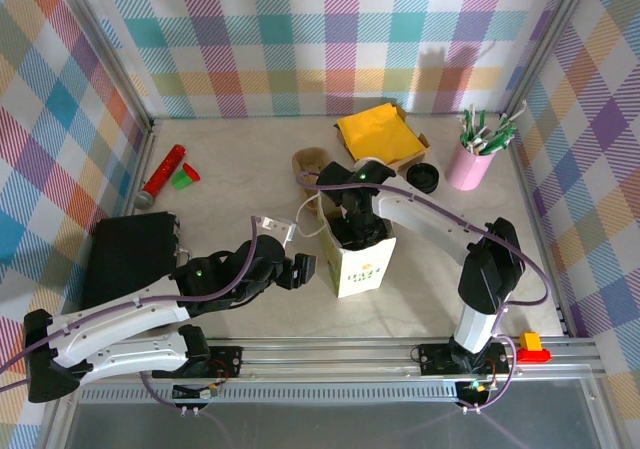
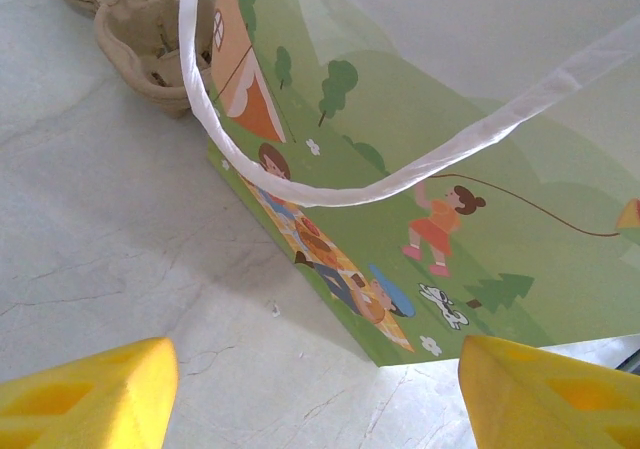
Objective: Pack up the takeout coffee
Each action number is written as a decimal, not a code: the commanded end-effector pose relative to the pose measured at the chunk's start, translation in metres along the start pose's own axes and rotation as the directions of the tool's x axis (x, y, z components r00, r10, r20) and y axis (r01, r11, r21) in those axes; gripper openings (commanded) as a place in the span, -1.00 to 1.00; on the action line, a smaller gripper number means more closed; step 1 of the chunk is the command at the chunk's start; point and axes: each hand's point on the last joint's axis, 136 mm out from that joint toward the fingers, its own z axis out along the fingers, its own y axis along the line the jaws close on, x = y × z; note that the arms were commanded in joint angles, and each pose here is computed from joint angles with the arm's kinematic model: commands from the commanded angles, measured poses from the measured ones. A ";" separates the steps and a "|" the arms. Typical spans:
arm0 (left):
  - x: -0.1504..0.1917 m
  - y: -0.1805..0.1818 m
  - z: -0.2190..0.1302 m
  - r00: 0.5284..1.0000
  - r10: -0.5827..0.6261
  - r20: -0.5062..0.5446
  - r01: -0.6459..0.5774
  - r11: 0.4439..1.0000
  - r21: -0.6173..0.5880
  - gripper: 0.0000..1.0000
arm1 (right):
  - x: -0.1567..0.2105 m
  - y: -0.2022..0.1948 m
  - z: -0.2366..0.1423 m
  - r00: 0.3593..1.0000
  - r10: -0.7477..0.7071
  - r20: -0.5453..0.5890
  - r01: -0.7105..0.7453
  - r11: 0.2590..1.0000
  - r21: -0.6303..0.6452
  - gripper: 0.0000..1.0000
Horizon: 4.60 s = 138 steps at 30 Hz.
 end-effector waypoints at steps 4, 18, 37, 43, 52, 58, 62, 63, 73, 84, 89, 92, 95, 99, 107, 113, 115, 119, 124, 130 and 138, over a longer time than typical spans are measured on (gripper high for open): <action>-0.003 0.000 -0.005 1.000 -0.002 0.012 0.002 1.000 -0.005 0.48 | 0.003 0.003 0.006 1.000 -0.012 -0.013 0.012 1.000 -0.007 0.12; -0.003 0.000 -0.005 1.000 -0.003 0.011 0.004 1.000 -0.007 0.48 | 0.004 0.003 0.014 1.000 -0.012 -0.023 0.012 1.000 -0.006 0.11; -0.003 0.001 -0.005 1.000 -0.004 0.011 0.004 1.000 -0.012 0.48 | 0.007 0.003 0.021 0.999 -0.011 -0.033 0.011 1.000 -0.007 0.11; -0.004 0.001 -0.006 1.000 -0.004 0.012 0.004 1.000 -0.012 0.48 | 0.007 0.002 0.021 1.000 -0.009 -0.030 0.009 1.000 -0.008 0.11; -0.003 0.001 -0.006 1.000 -0.003 0.011 0.003 1.000 -0.011 0.47 | 0.008 0.002 0.024 0.999 -0.010 -0.033 0.009 1.000 -0.008 0.11; -0.004 0.001 -0.007 1.000 -0.004 0.014 0.004 1.000 -0.012 0.47 | 0.009 0.002 0.028 0.999 -0.010 -0.037 0.010 1.000 -0.008 0.11; -0.005 0.001 -0.008 1.000 -0.004 0.016 0.004 1.000 -0.012 0.47 | 0.010 0.002 0.031 0.999 -0.011 -0.042 0.011 1.000 -0.007 0.11; -0.006 0.001 -0.008 1.000 -0.004 0.017 0.004 1.000 -0.012 0.47 | 0.011 0.001 0.032 0.999 -0.010 -0.044 0.010 1.000 -0.006 0.12; -0.005 0.003 -0.008 1.000 0.000 0.014 0.001 1.000 -0.019 0.47 | 0.014 0.002 0.044 0.997 -0.015 -0.074 0.014 1.000 -0.003 0.12; -0.006 0.005 -0.010 1.000 0.002 0.020 -0.002 1.000 -0.025 0.48 | 0.019 0.001 0.059 0.992 -0.012 -0.129 0.014 1.000 0.018 0.11; -0.004 0.006 -0.011 1.000 0.000 0.018 0.000 1.000 -0.028 0.47 | 0.020 0.000 0.067 0.989 -0.006 -0.151 0.012 0.999 0.036 0.12; -0.003 0.008 -0.011 1.000 -0.003 0.019 0.003 1.000 -0.029 0.47 | 0.021 0.000 0.071 0.987 -0.002 -0.164 0.009 0.999 0.042 0.12; -0.003 0.009 -0.013 1.000 -0.008 0.025 0.008 1.000 -0.028 0.47 | 0.021 0.002 0.075 0.986 0.002 -0.167 0.004 0.999 0.039 0.12; -0.003 0.011 -0.015 1.000 -0.008 0.027 0.009 0.999 -0.033 0.47 | 0.021 0.003 0.077 0.986 0.000 -0.166 0.006 0.999 0.037 0.12; -0.003 0.011 -0.016 0.999 -0.010 0.031 0.011 0.999 -0.031 0.47 | 0.022 0.005 0.079 0.988 0.000 -0.155 0.006 0.999 0.039 0.12; -0.003 0.011 -0.016 0.999 -0.011 0.030 0.012 0.999 -0.030 0.47 | 0.022 0.005 0.079 0.989 -0.006 -0.146 0.011 0.999 0.035 0.12; -0.003 0.012 -0.017 0.999 -0.011 0.031 0.012 0.999 -0.031 0.48 | 0.021 0.006 0.076 0.991 -0.012 -0.136 0.018 0.999 0.036 0.12; -0.004 0.011 -0.017 0.999 -0.012 0.036 0.013 0.999 -0.031 0.48 | 0.018 0.006 0.069 0.994 -0.012 -0.112 0.016 0.999 0.038 0.15; -0.005 0.010 -0.017 0.999 -0.012 0.035 0.013 1.000 -0.028 0.48 | 0.016 0.005 0.063 0.995 -0.012 -0.099 0.016 0.999 0.040 0.20; -0.004 0.010 -0.017 0.999 -0.013 0.033 0.014 1.000 -0.027 0.47 | 0.013 0.003 0.055 0.996 -0.010 -0.085 0.014 0.998 0.054 0.29; -0.005 0.010 -0.017 0.999 -0.014 0.034 0.015 1.000 -0.025 0.48 | 0.010 0.002 0.043 0.998 -0.012 -0.060 0.016 0.998 0.054 0.43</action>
